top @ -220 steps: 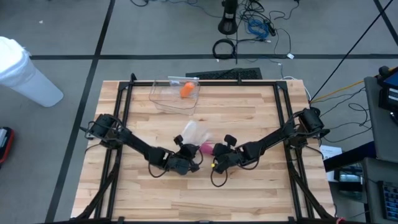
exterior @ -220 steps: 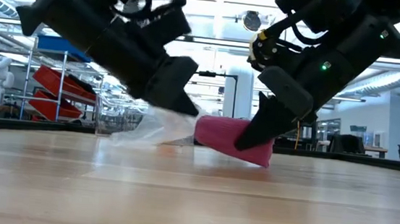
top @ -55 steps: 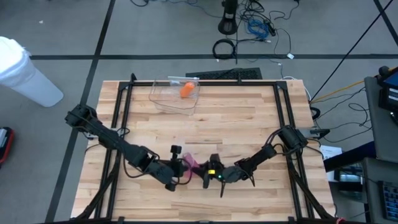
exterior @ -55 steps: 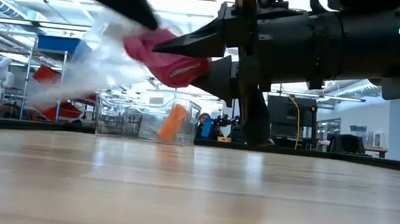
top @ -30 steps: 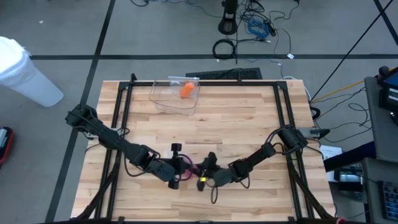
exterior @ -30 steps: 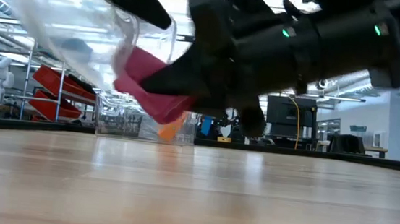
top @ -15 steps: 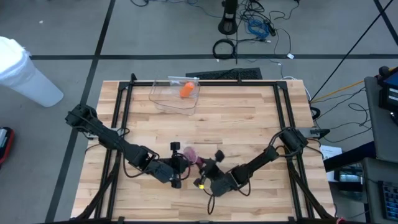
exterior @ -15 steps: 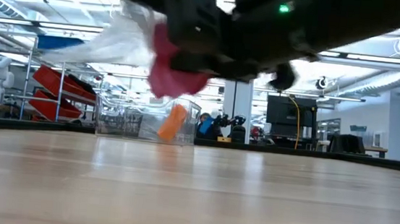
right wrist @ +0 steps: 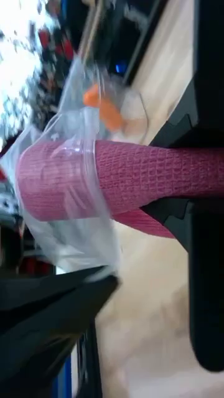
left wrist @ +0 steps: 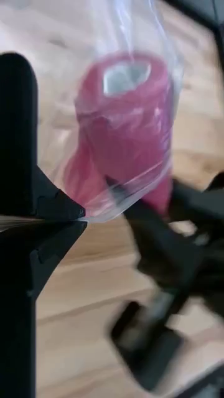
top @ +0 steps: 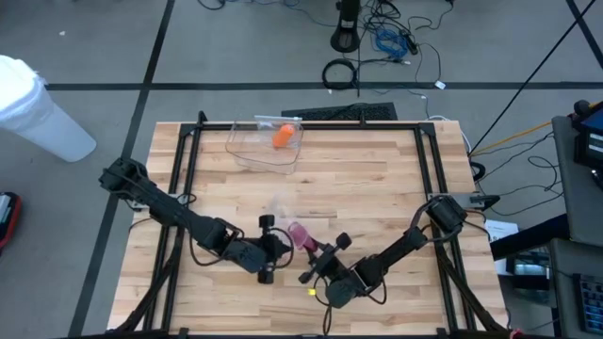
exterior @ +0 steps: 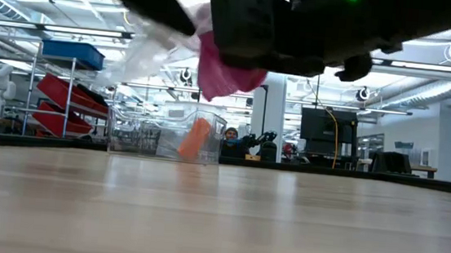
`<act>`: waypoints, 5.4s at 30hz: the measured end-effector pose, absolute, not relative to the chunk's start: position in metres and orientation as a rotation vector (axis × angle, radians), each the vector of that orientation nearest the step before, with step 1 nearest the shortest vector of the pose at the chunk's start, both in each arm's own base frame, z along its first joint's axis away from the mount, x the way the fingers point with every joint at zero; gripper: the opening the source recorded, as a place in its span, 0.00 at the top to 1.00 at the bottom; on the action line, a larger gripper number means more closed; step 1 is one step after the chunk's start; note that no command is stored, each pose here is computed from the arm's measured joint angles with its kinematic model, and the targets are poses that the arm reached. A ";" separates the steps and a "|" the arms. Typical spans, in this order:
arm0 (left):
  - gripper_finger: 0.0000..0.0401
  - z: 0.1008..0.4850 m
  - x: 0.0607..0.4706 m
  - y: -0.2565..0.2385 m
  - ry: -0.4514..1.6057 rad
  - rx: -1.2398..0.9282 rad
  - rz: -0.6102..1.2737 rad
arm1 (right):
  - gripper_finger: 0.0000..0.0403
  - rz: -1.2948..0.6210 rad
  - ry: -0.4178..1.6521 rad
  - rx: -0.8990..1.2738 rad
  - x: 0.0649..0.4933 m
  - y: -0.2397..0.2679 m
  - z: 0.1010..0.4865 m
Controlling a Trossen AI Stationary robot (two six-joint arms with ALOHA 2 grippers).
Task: Roll bandage
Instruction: Put the rolled pink bandage into the transparent zip bag
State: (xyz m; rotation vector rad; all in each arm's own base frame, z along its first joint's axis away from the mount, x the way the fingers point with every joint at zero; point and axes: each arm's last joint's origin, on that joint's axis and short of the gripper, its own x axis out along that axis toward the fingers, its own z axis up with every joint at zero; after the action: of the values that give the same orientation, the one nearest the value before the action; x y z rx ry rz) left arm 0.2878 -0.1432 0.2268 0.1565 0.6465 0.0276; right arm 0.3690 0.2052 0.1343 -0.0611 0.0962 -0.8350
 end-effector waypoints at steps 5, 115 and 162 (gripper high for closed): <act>0.98 0.220 0.282 -0.144 0.719 0.218 0.020 | 0.88 -0.656 0.126 0.083 0.383 0.191 0.136; 0.99 0.185 0.333 -0.154 0.729 0.289 0.152 | 0.67 -0.404 0.180 0.823 0.339 0.114 0.101; 0.98 0.209 0.325 -0.164 0.703 0.203 0.027 | 0.49 -0.214 0.135 0.194 0.322 0.169 0.128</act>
State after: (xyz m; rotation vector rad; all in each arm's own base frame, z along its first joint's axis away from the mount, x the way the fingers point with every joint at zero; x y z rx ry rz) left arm 0.3248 -0.1644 0.2089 0.2033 0.7026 0.0275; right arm 0.3224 0.1687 0.1277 0.1940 0.1355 -0.2143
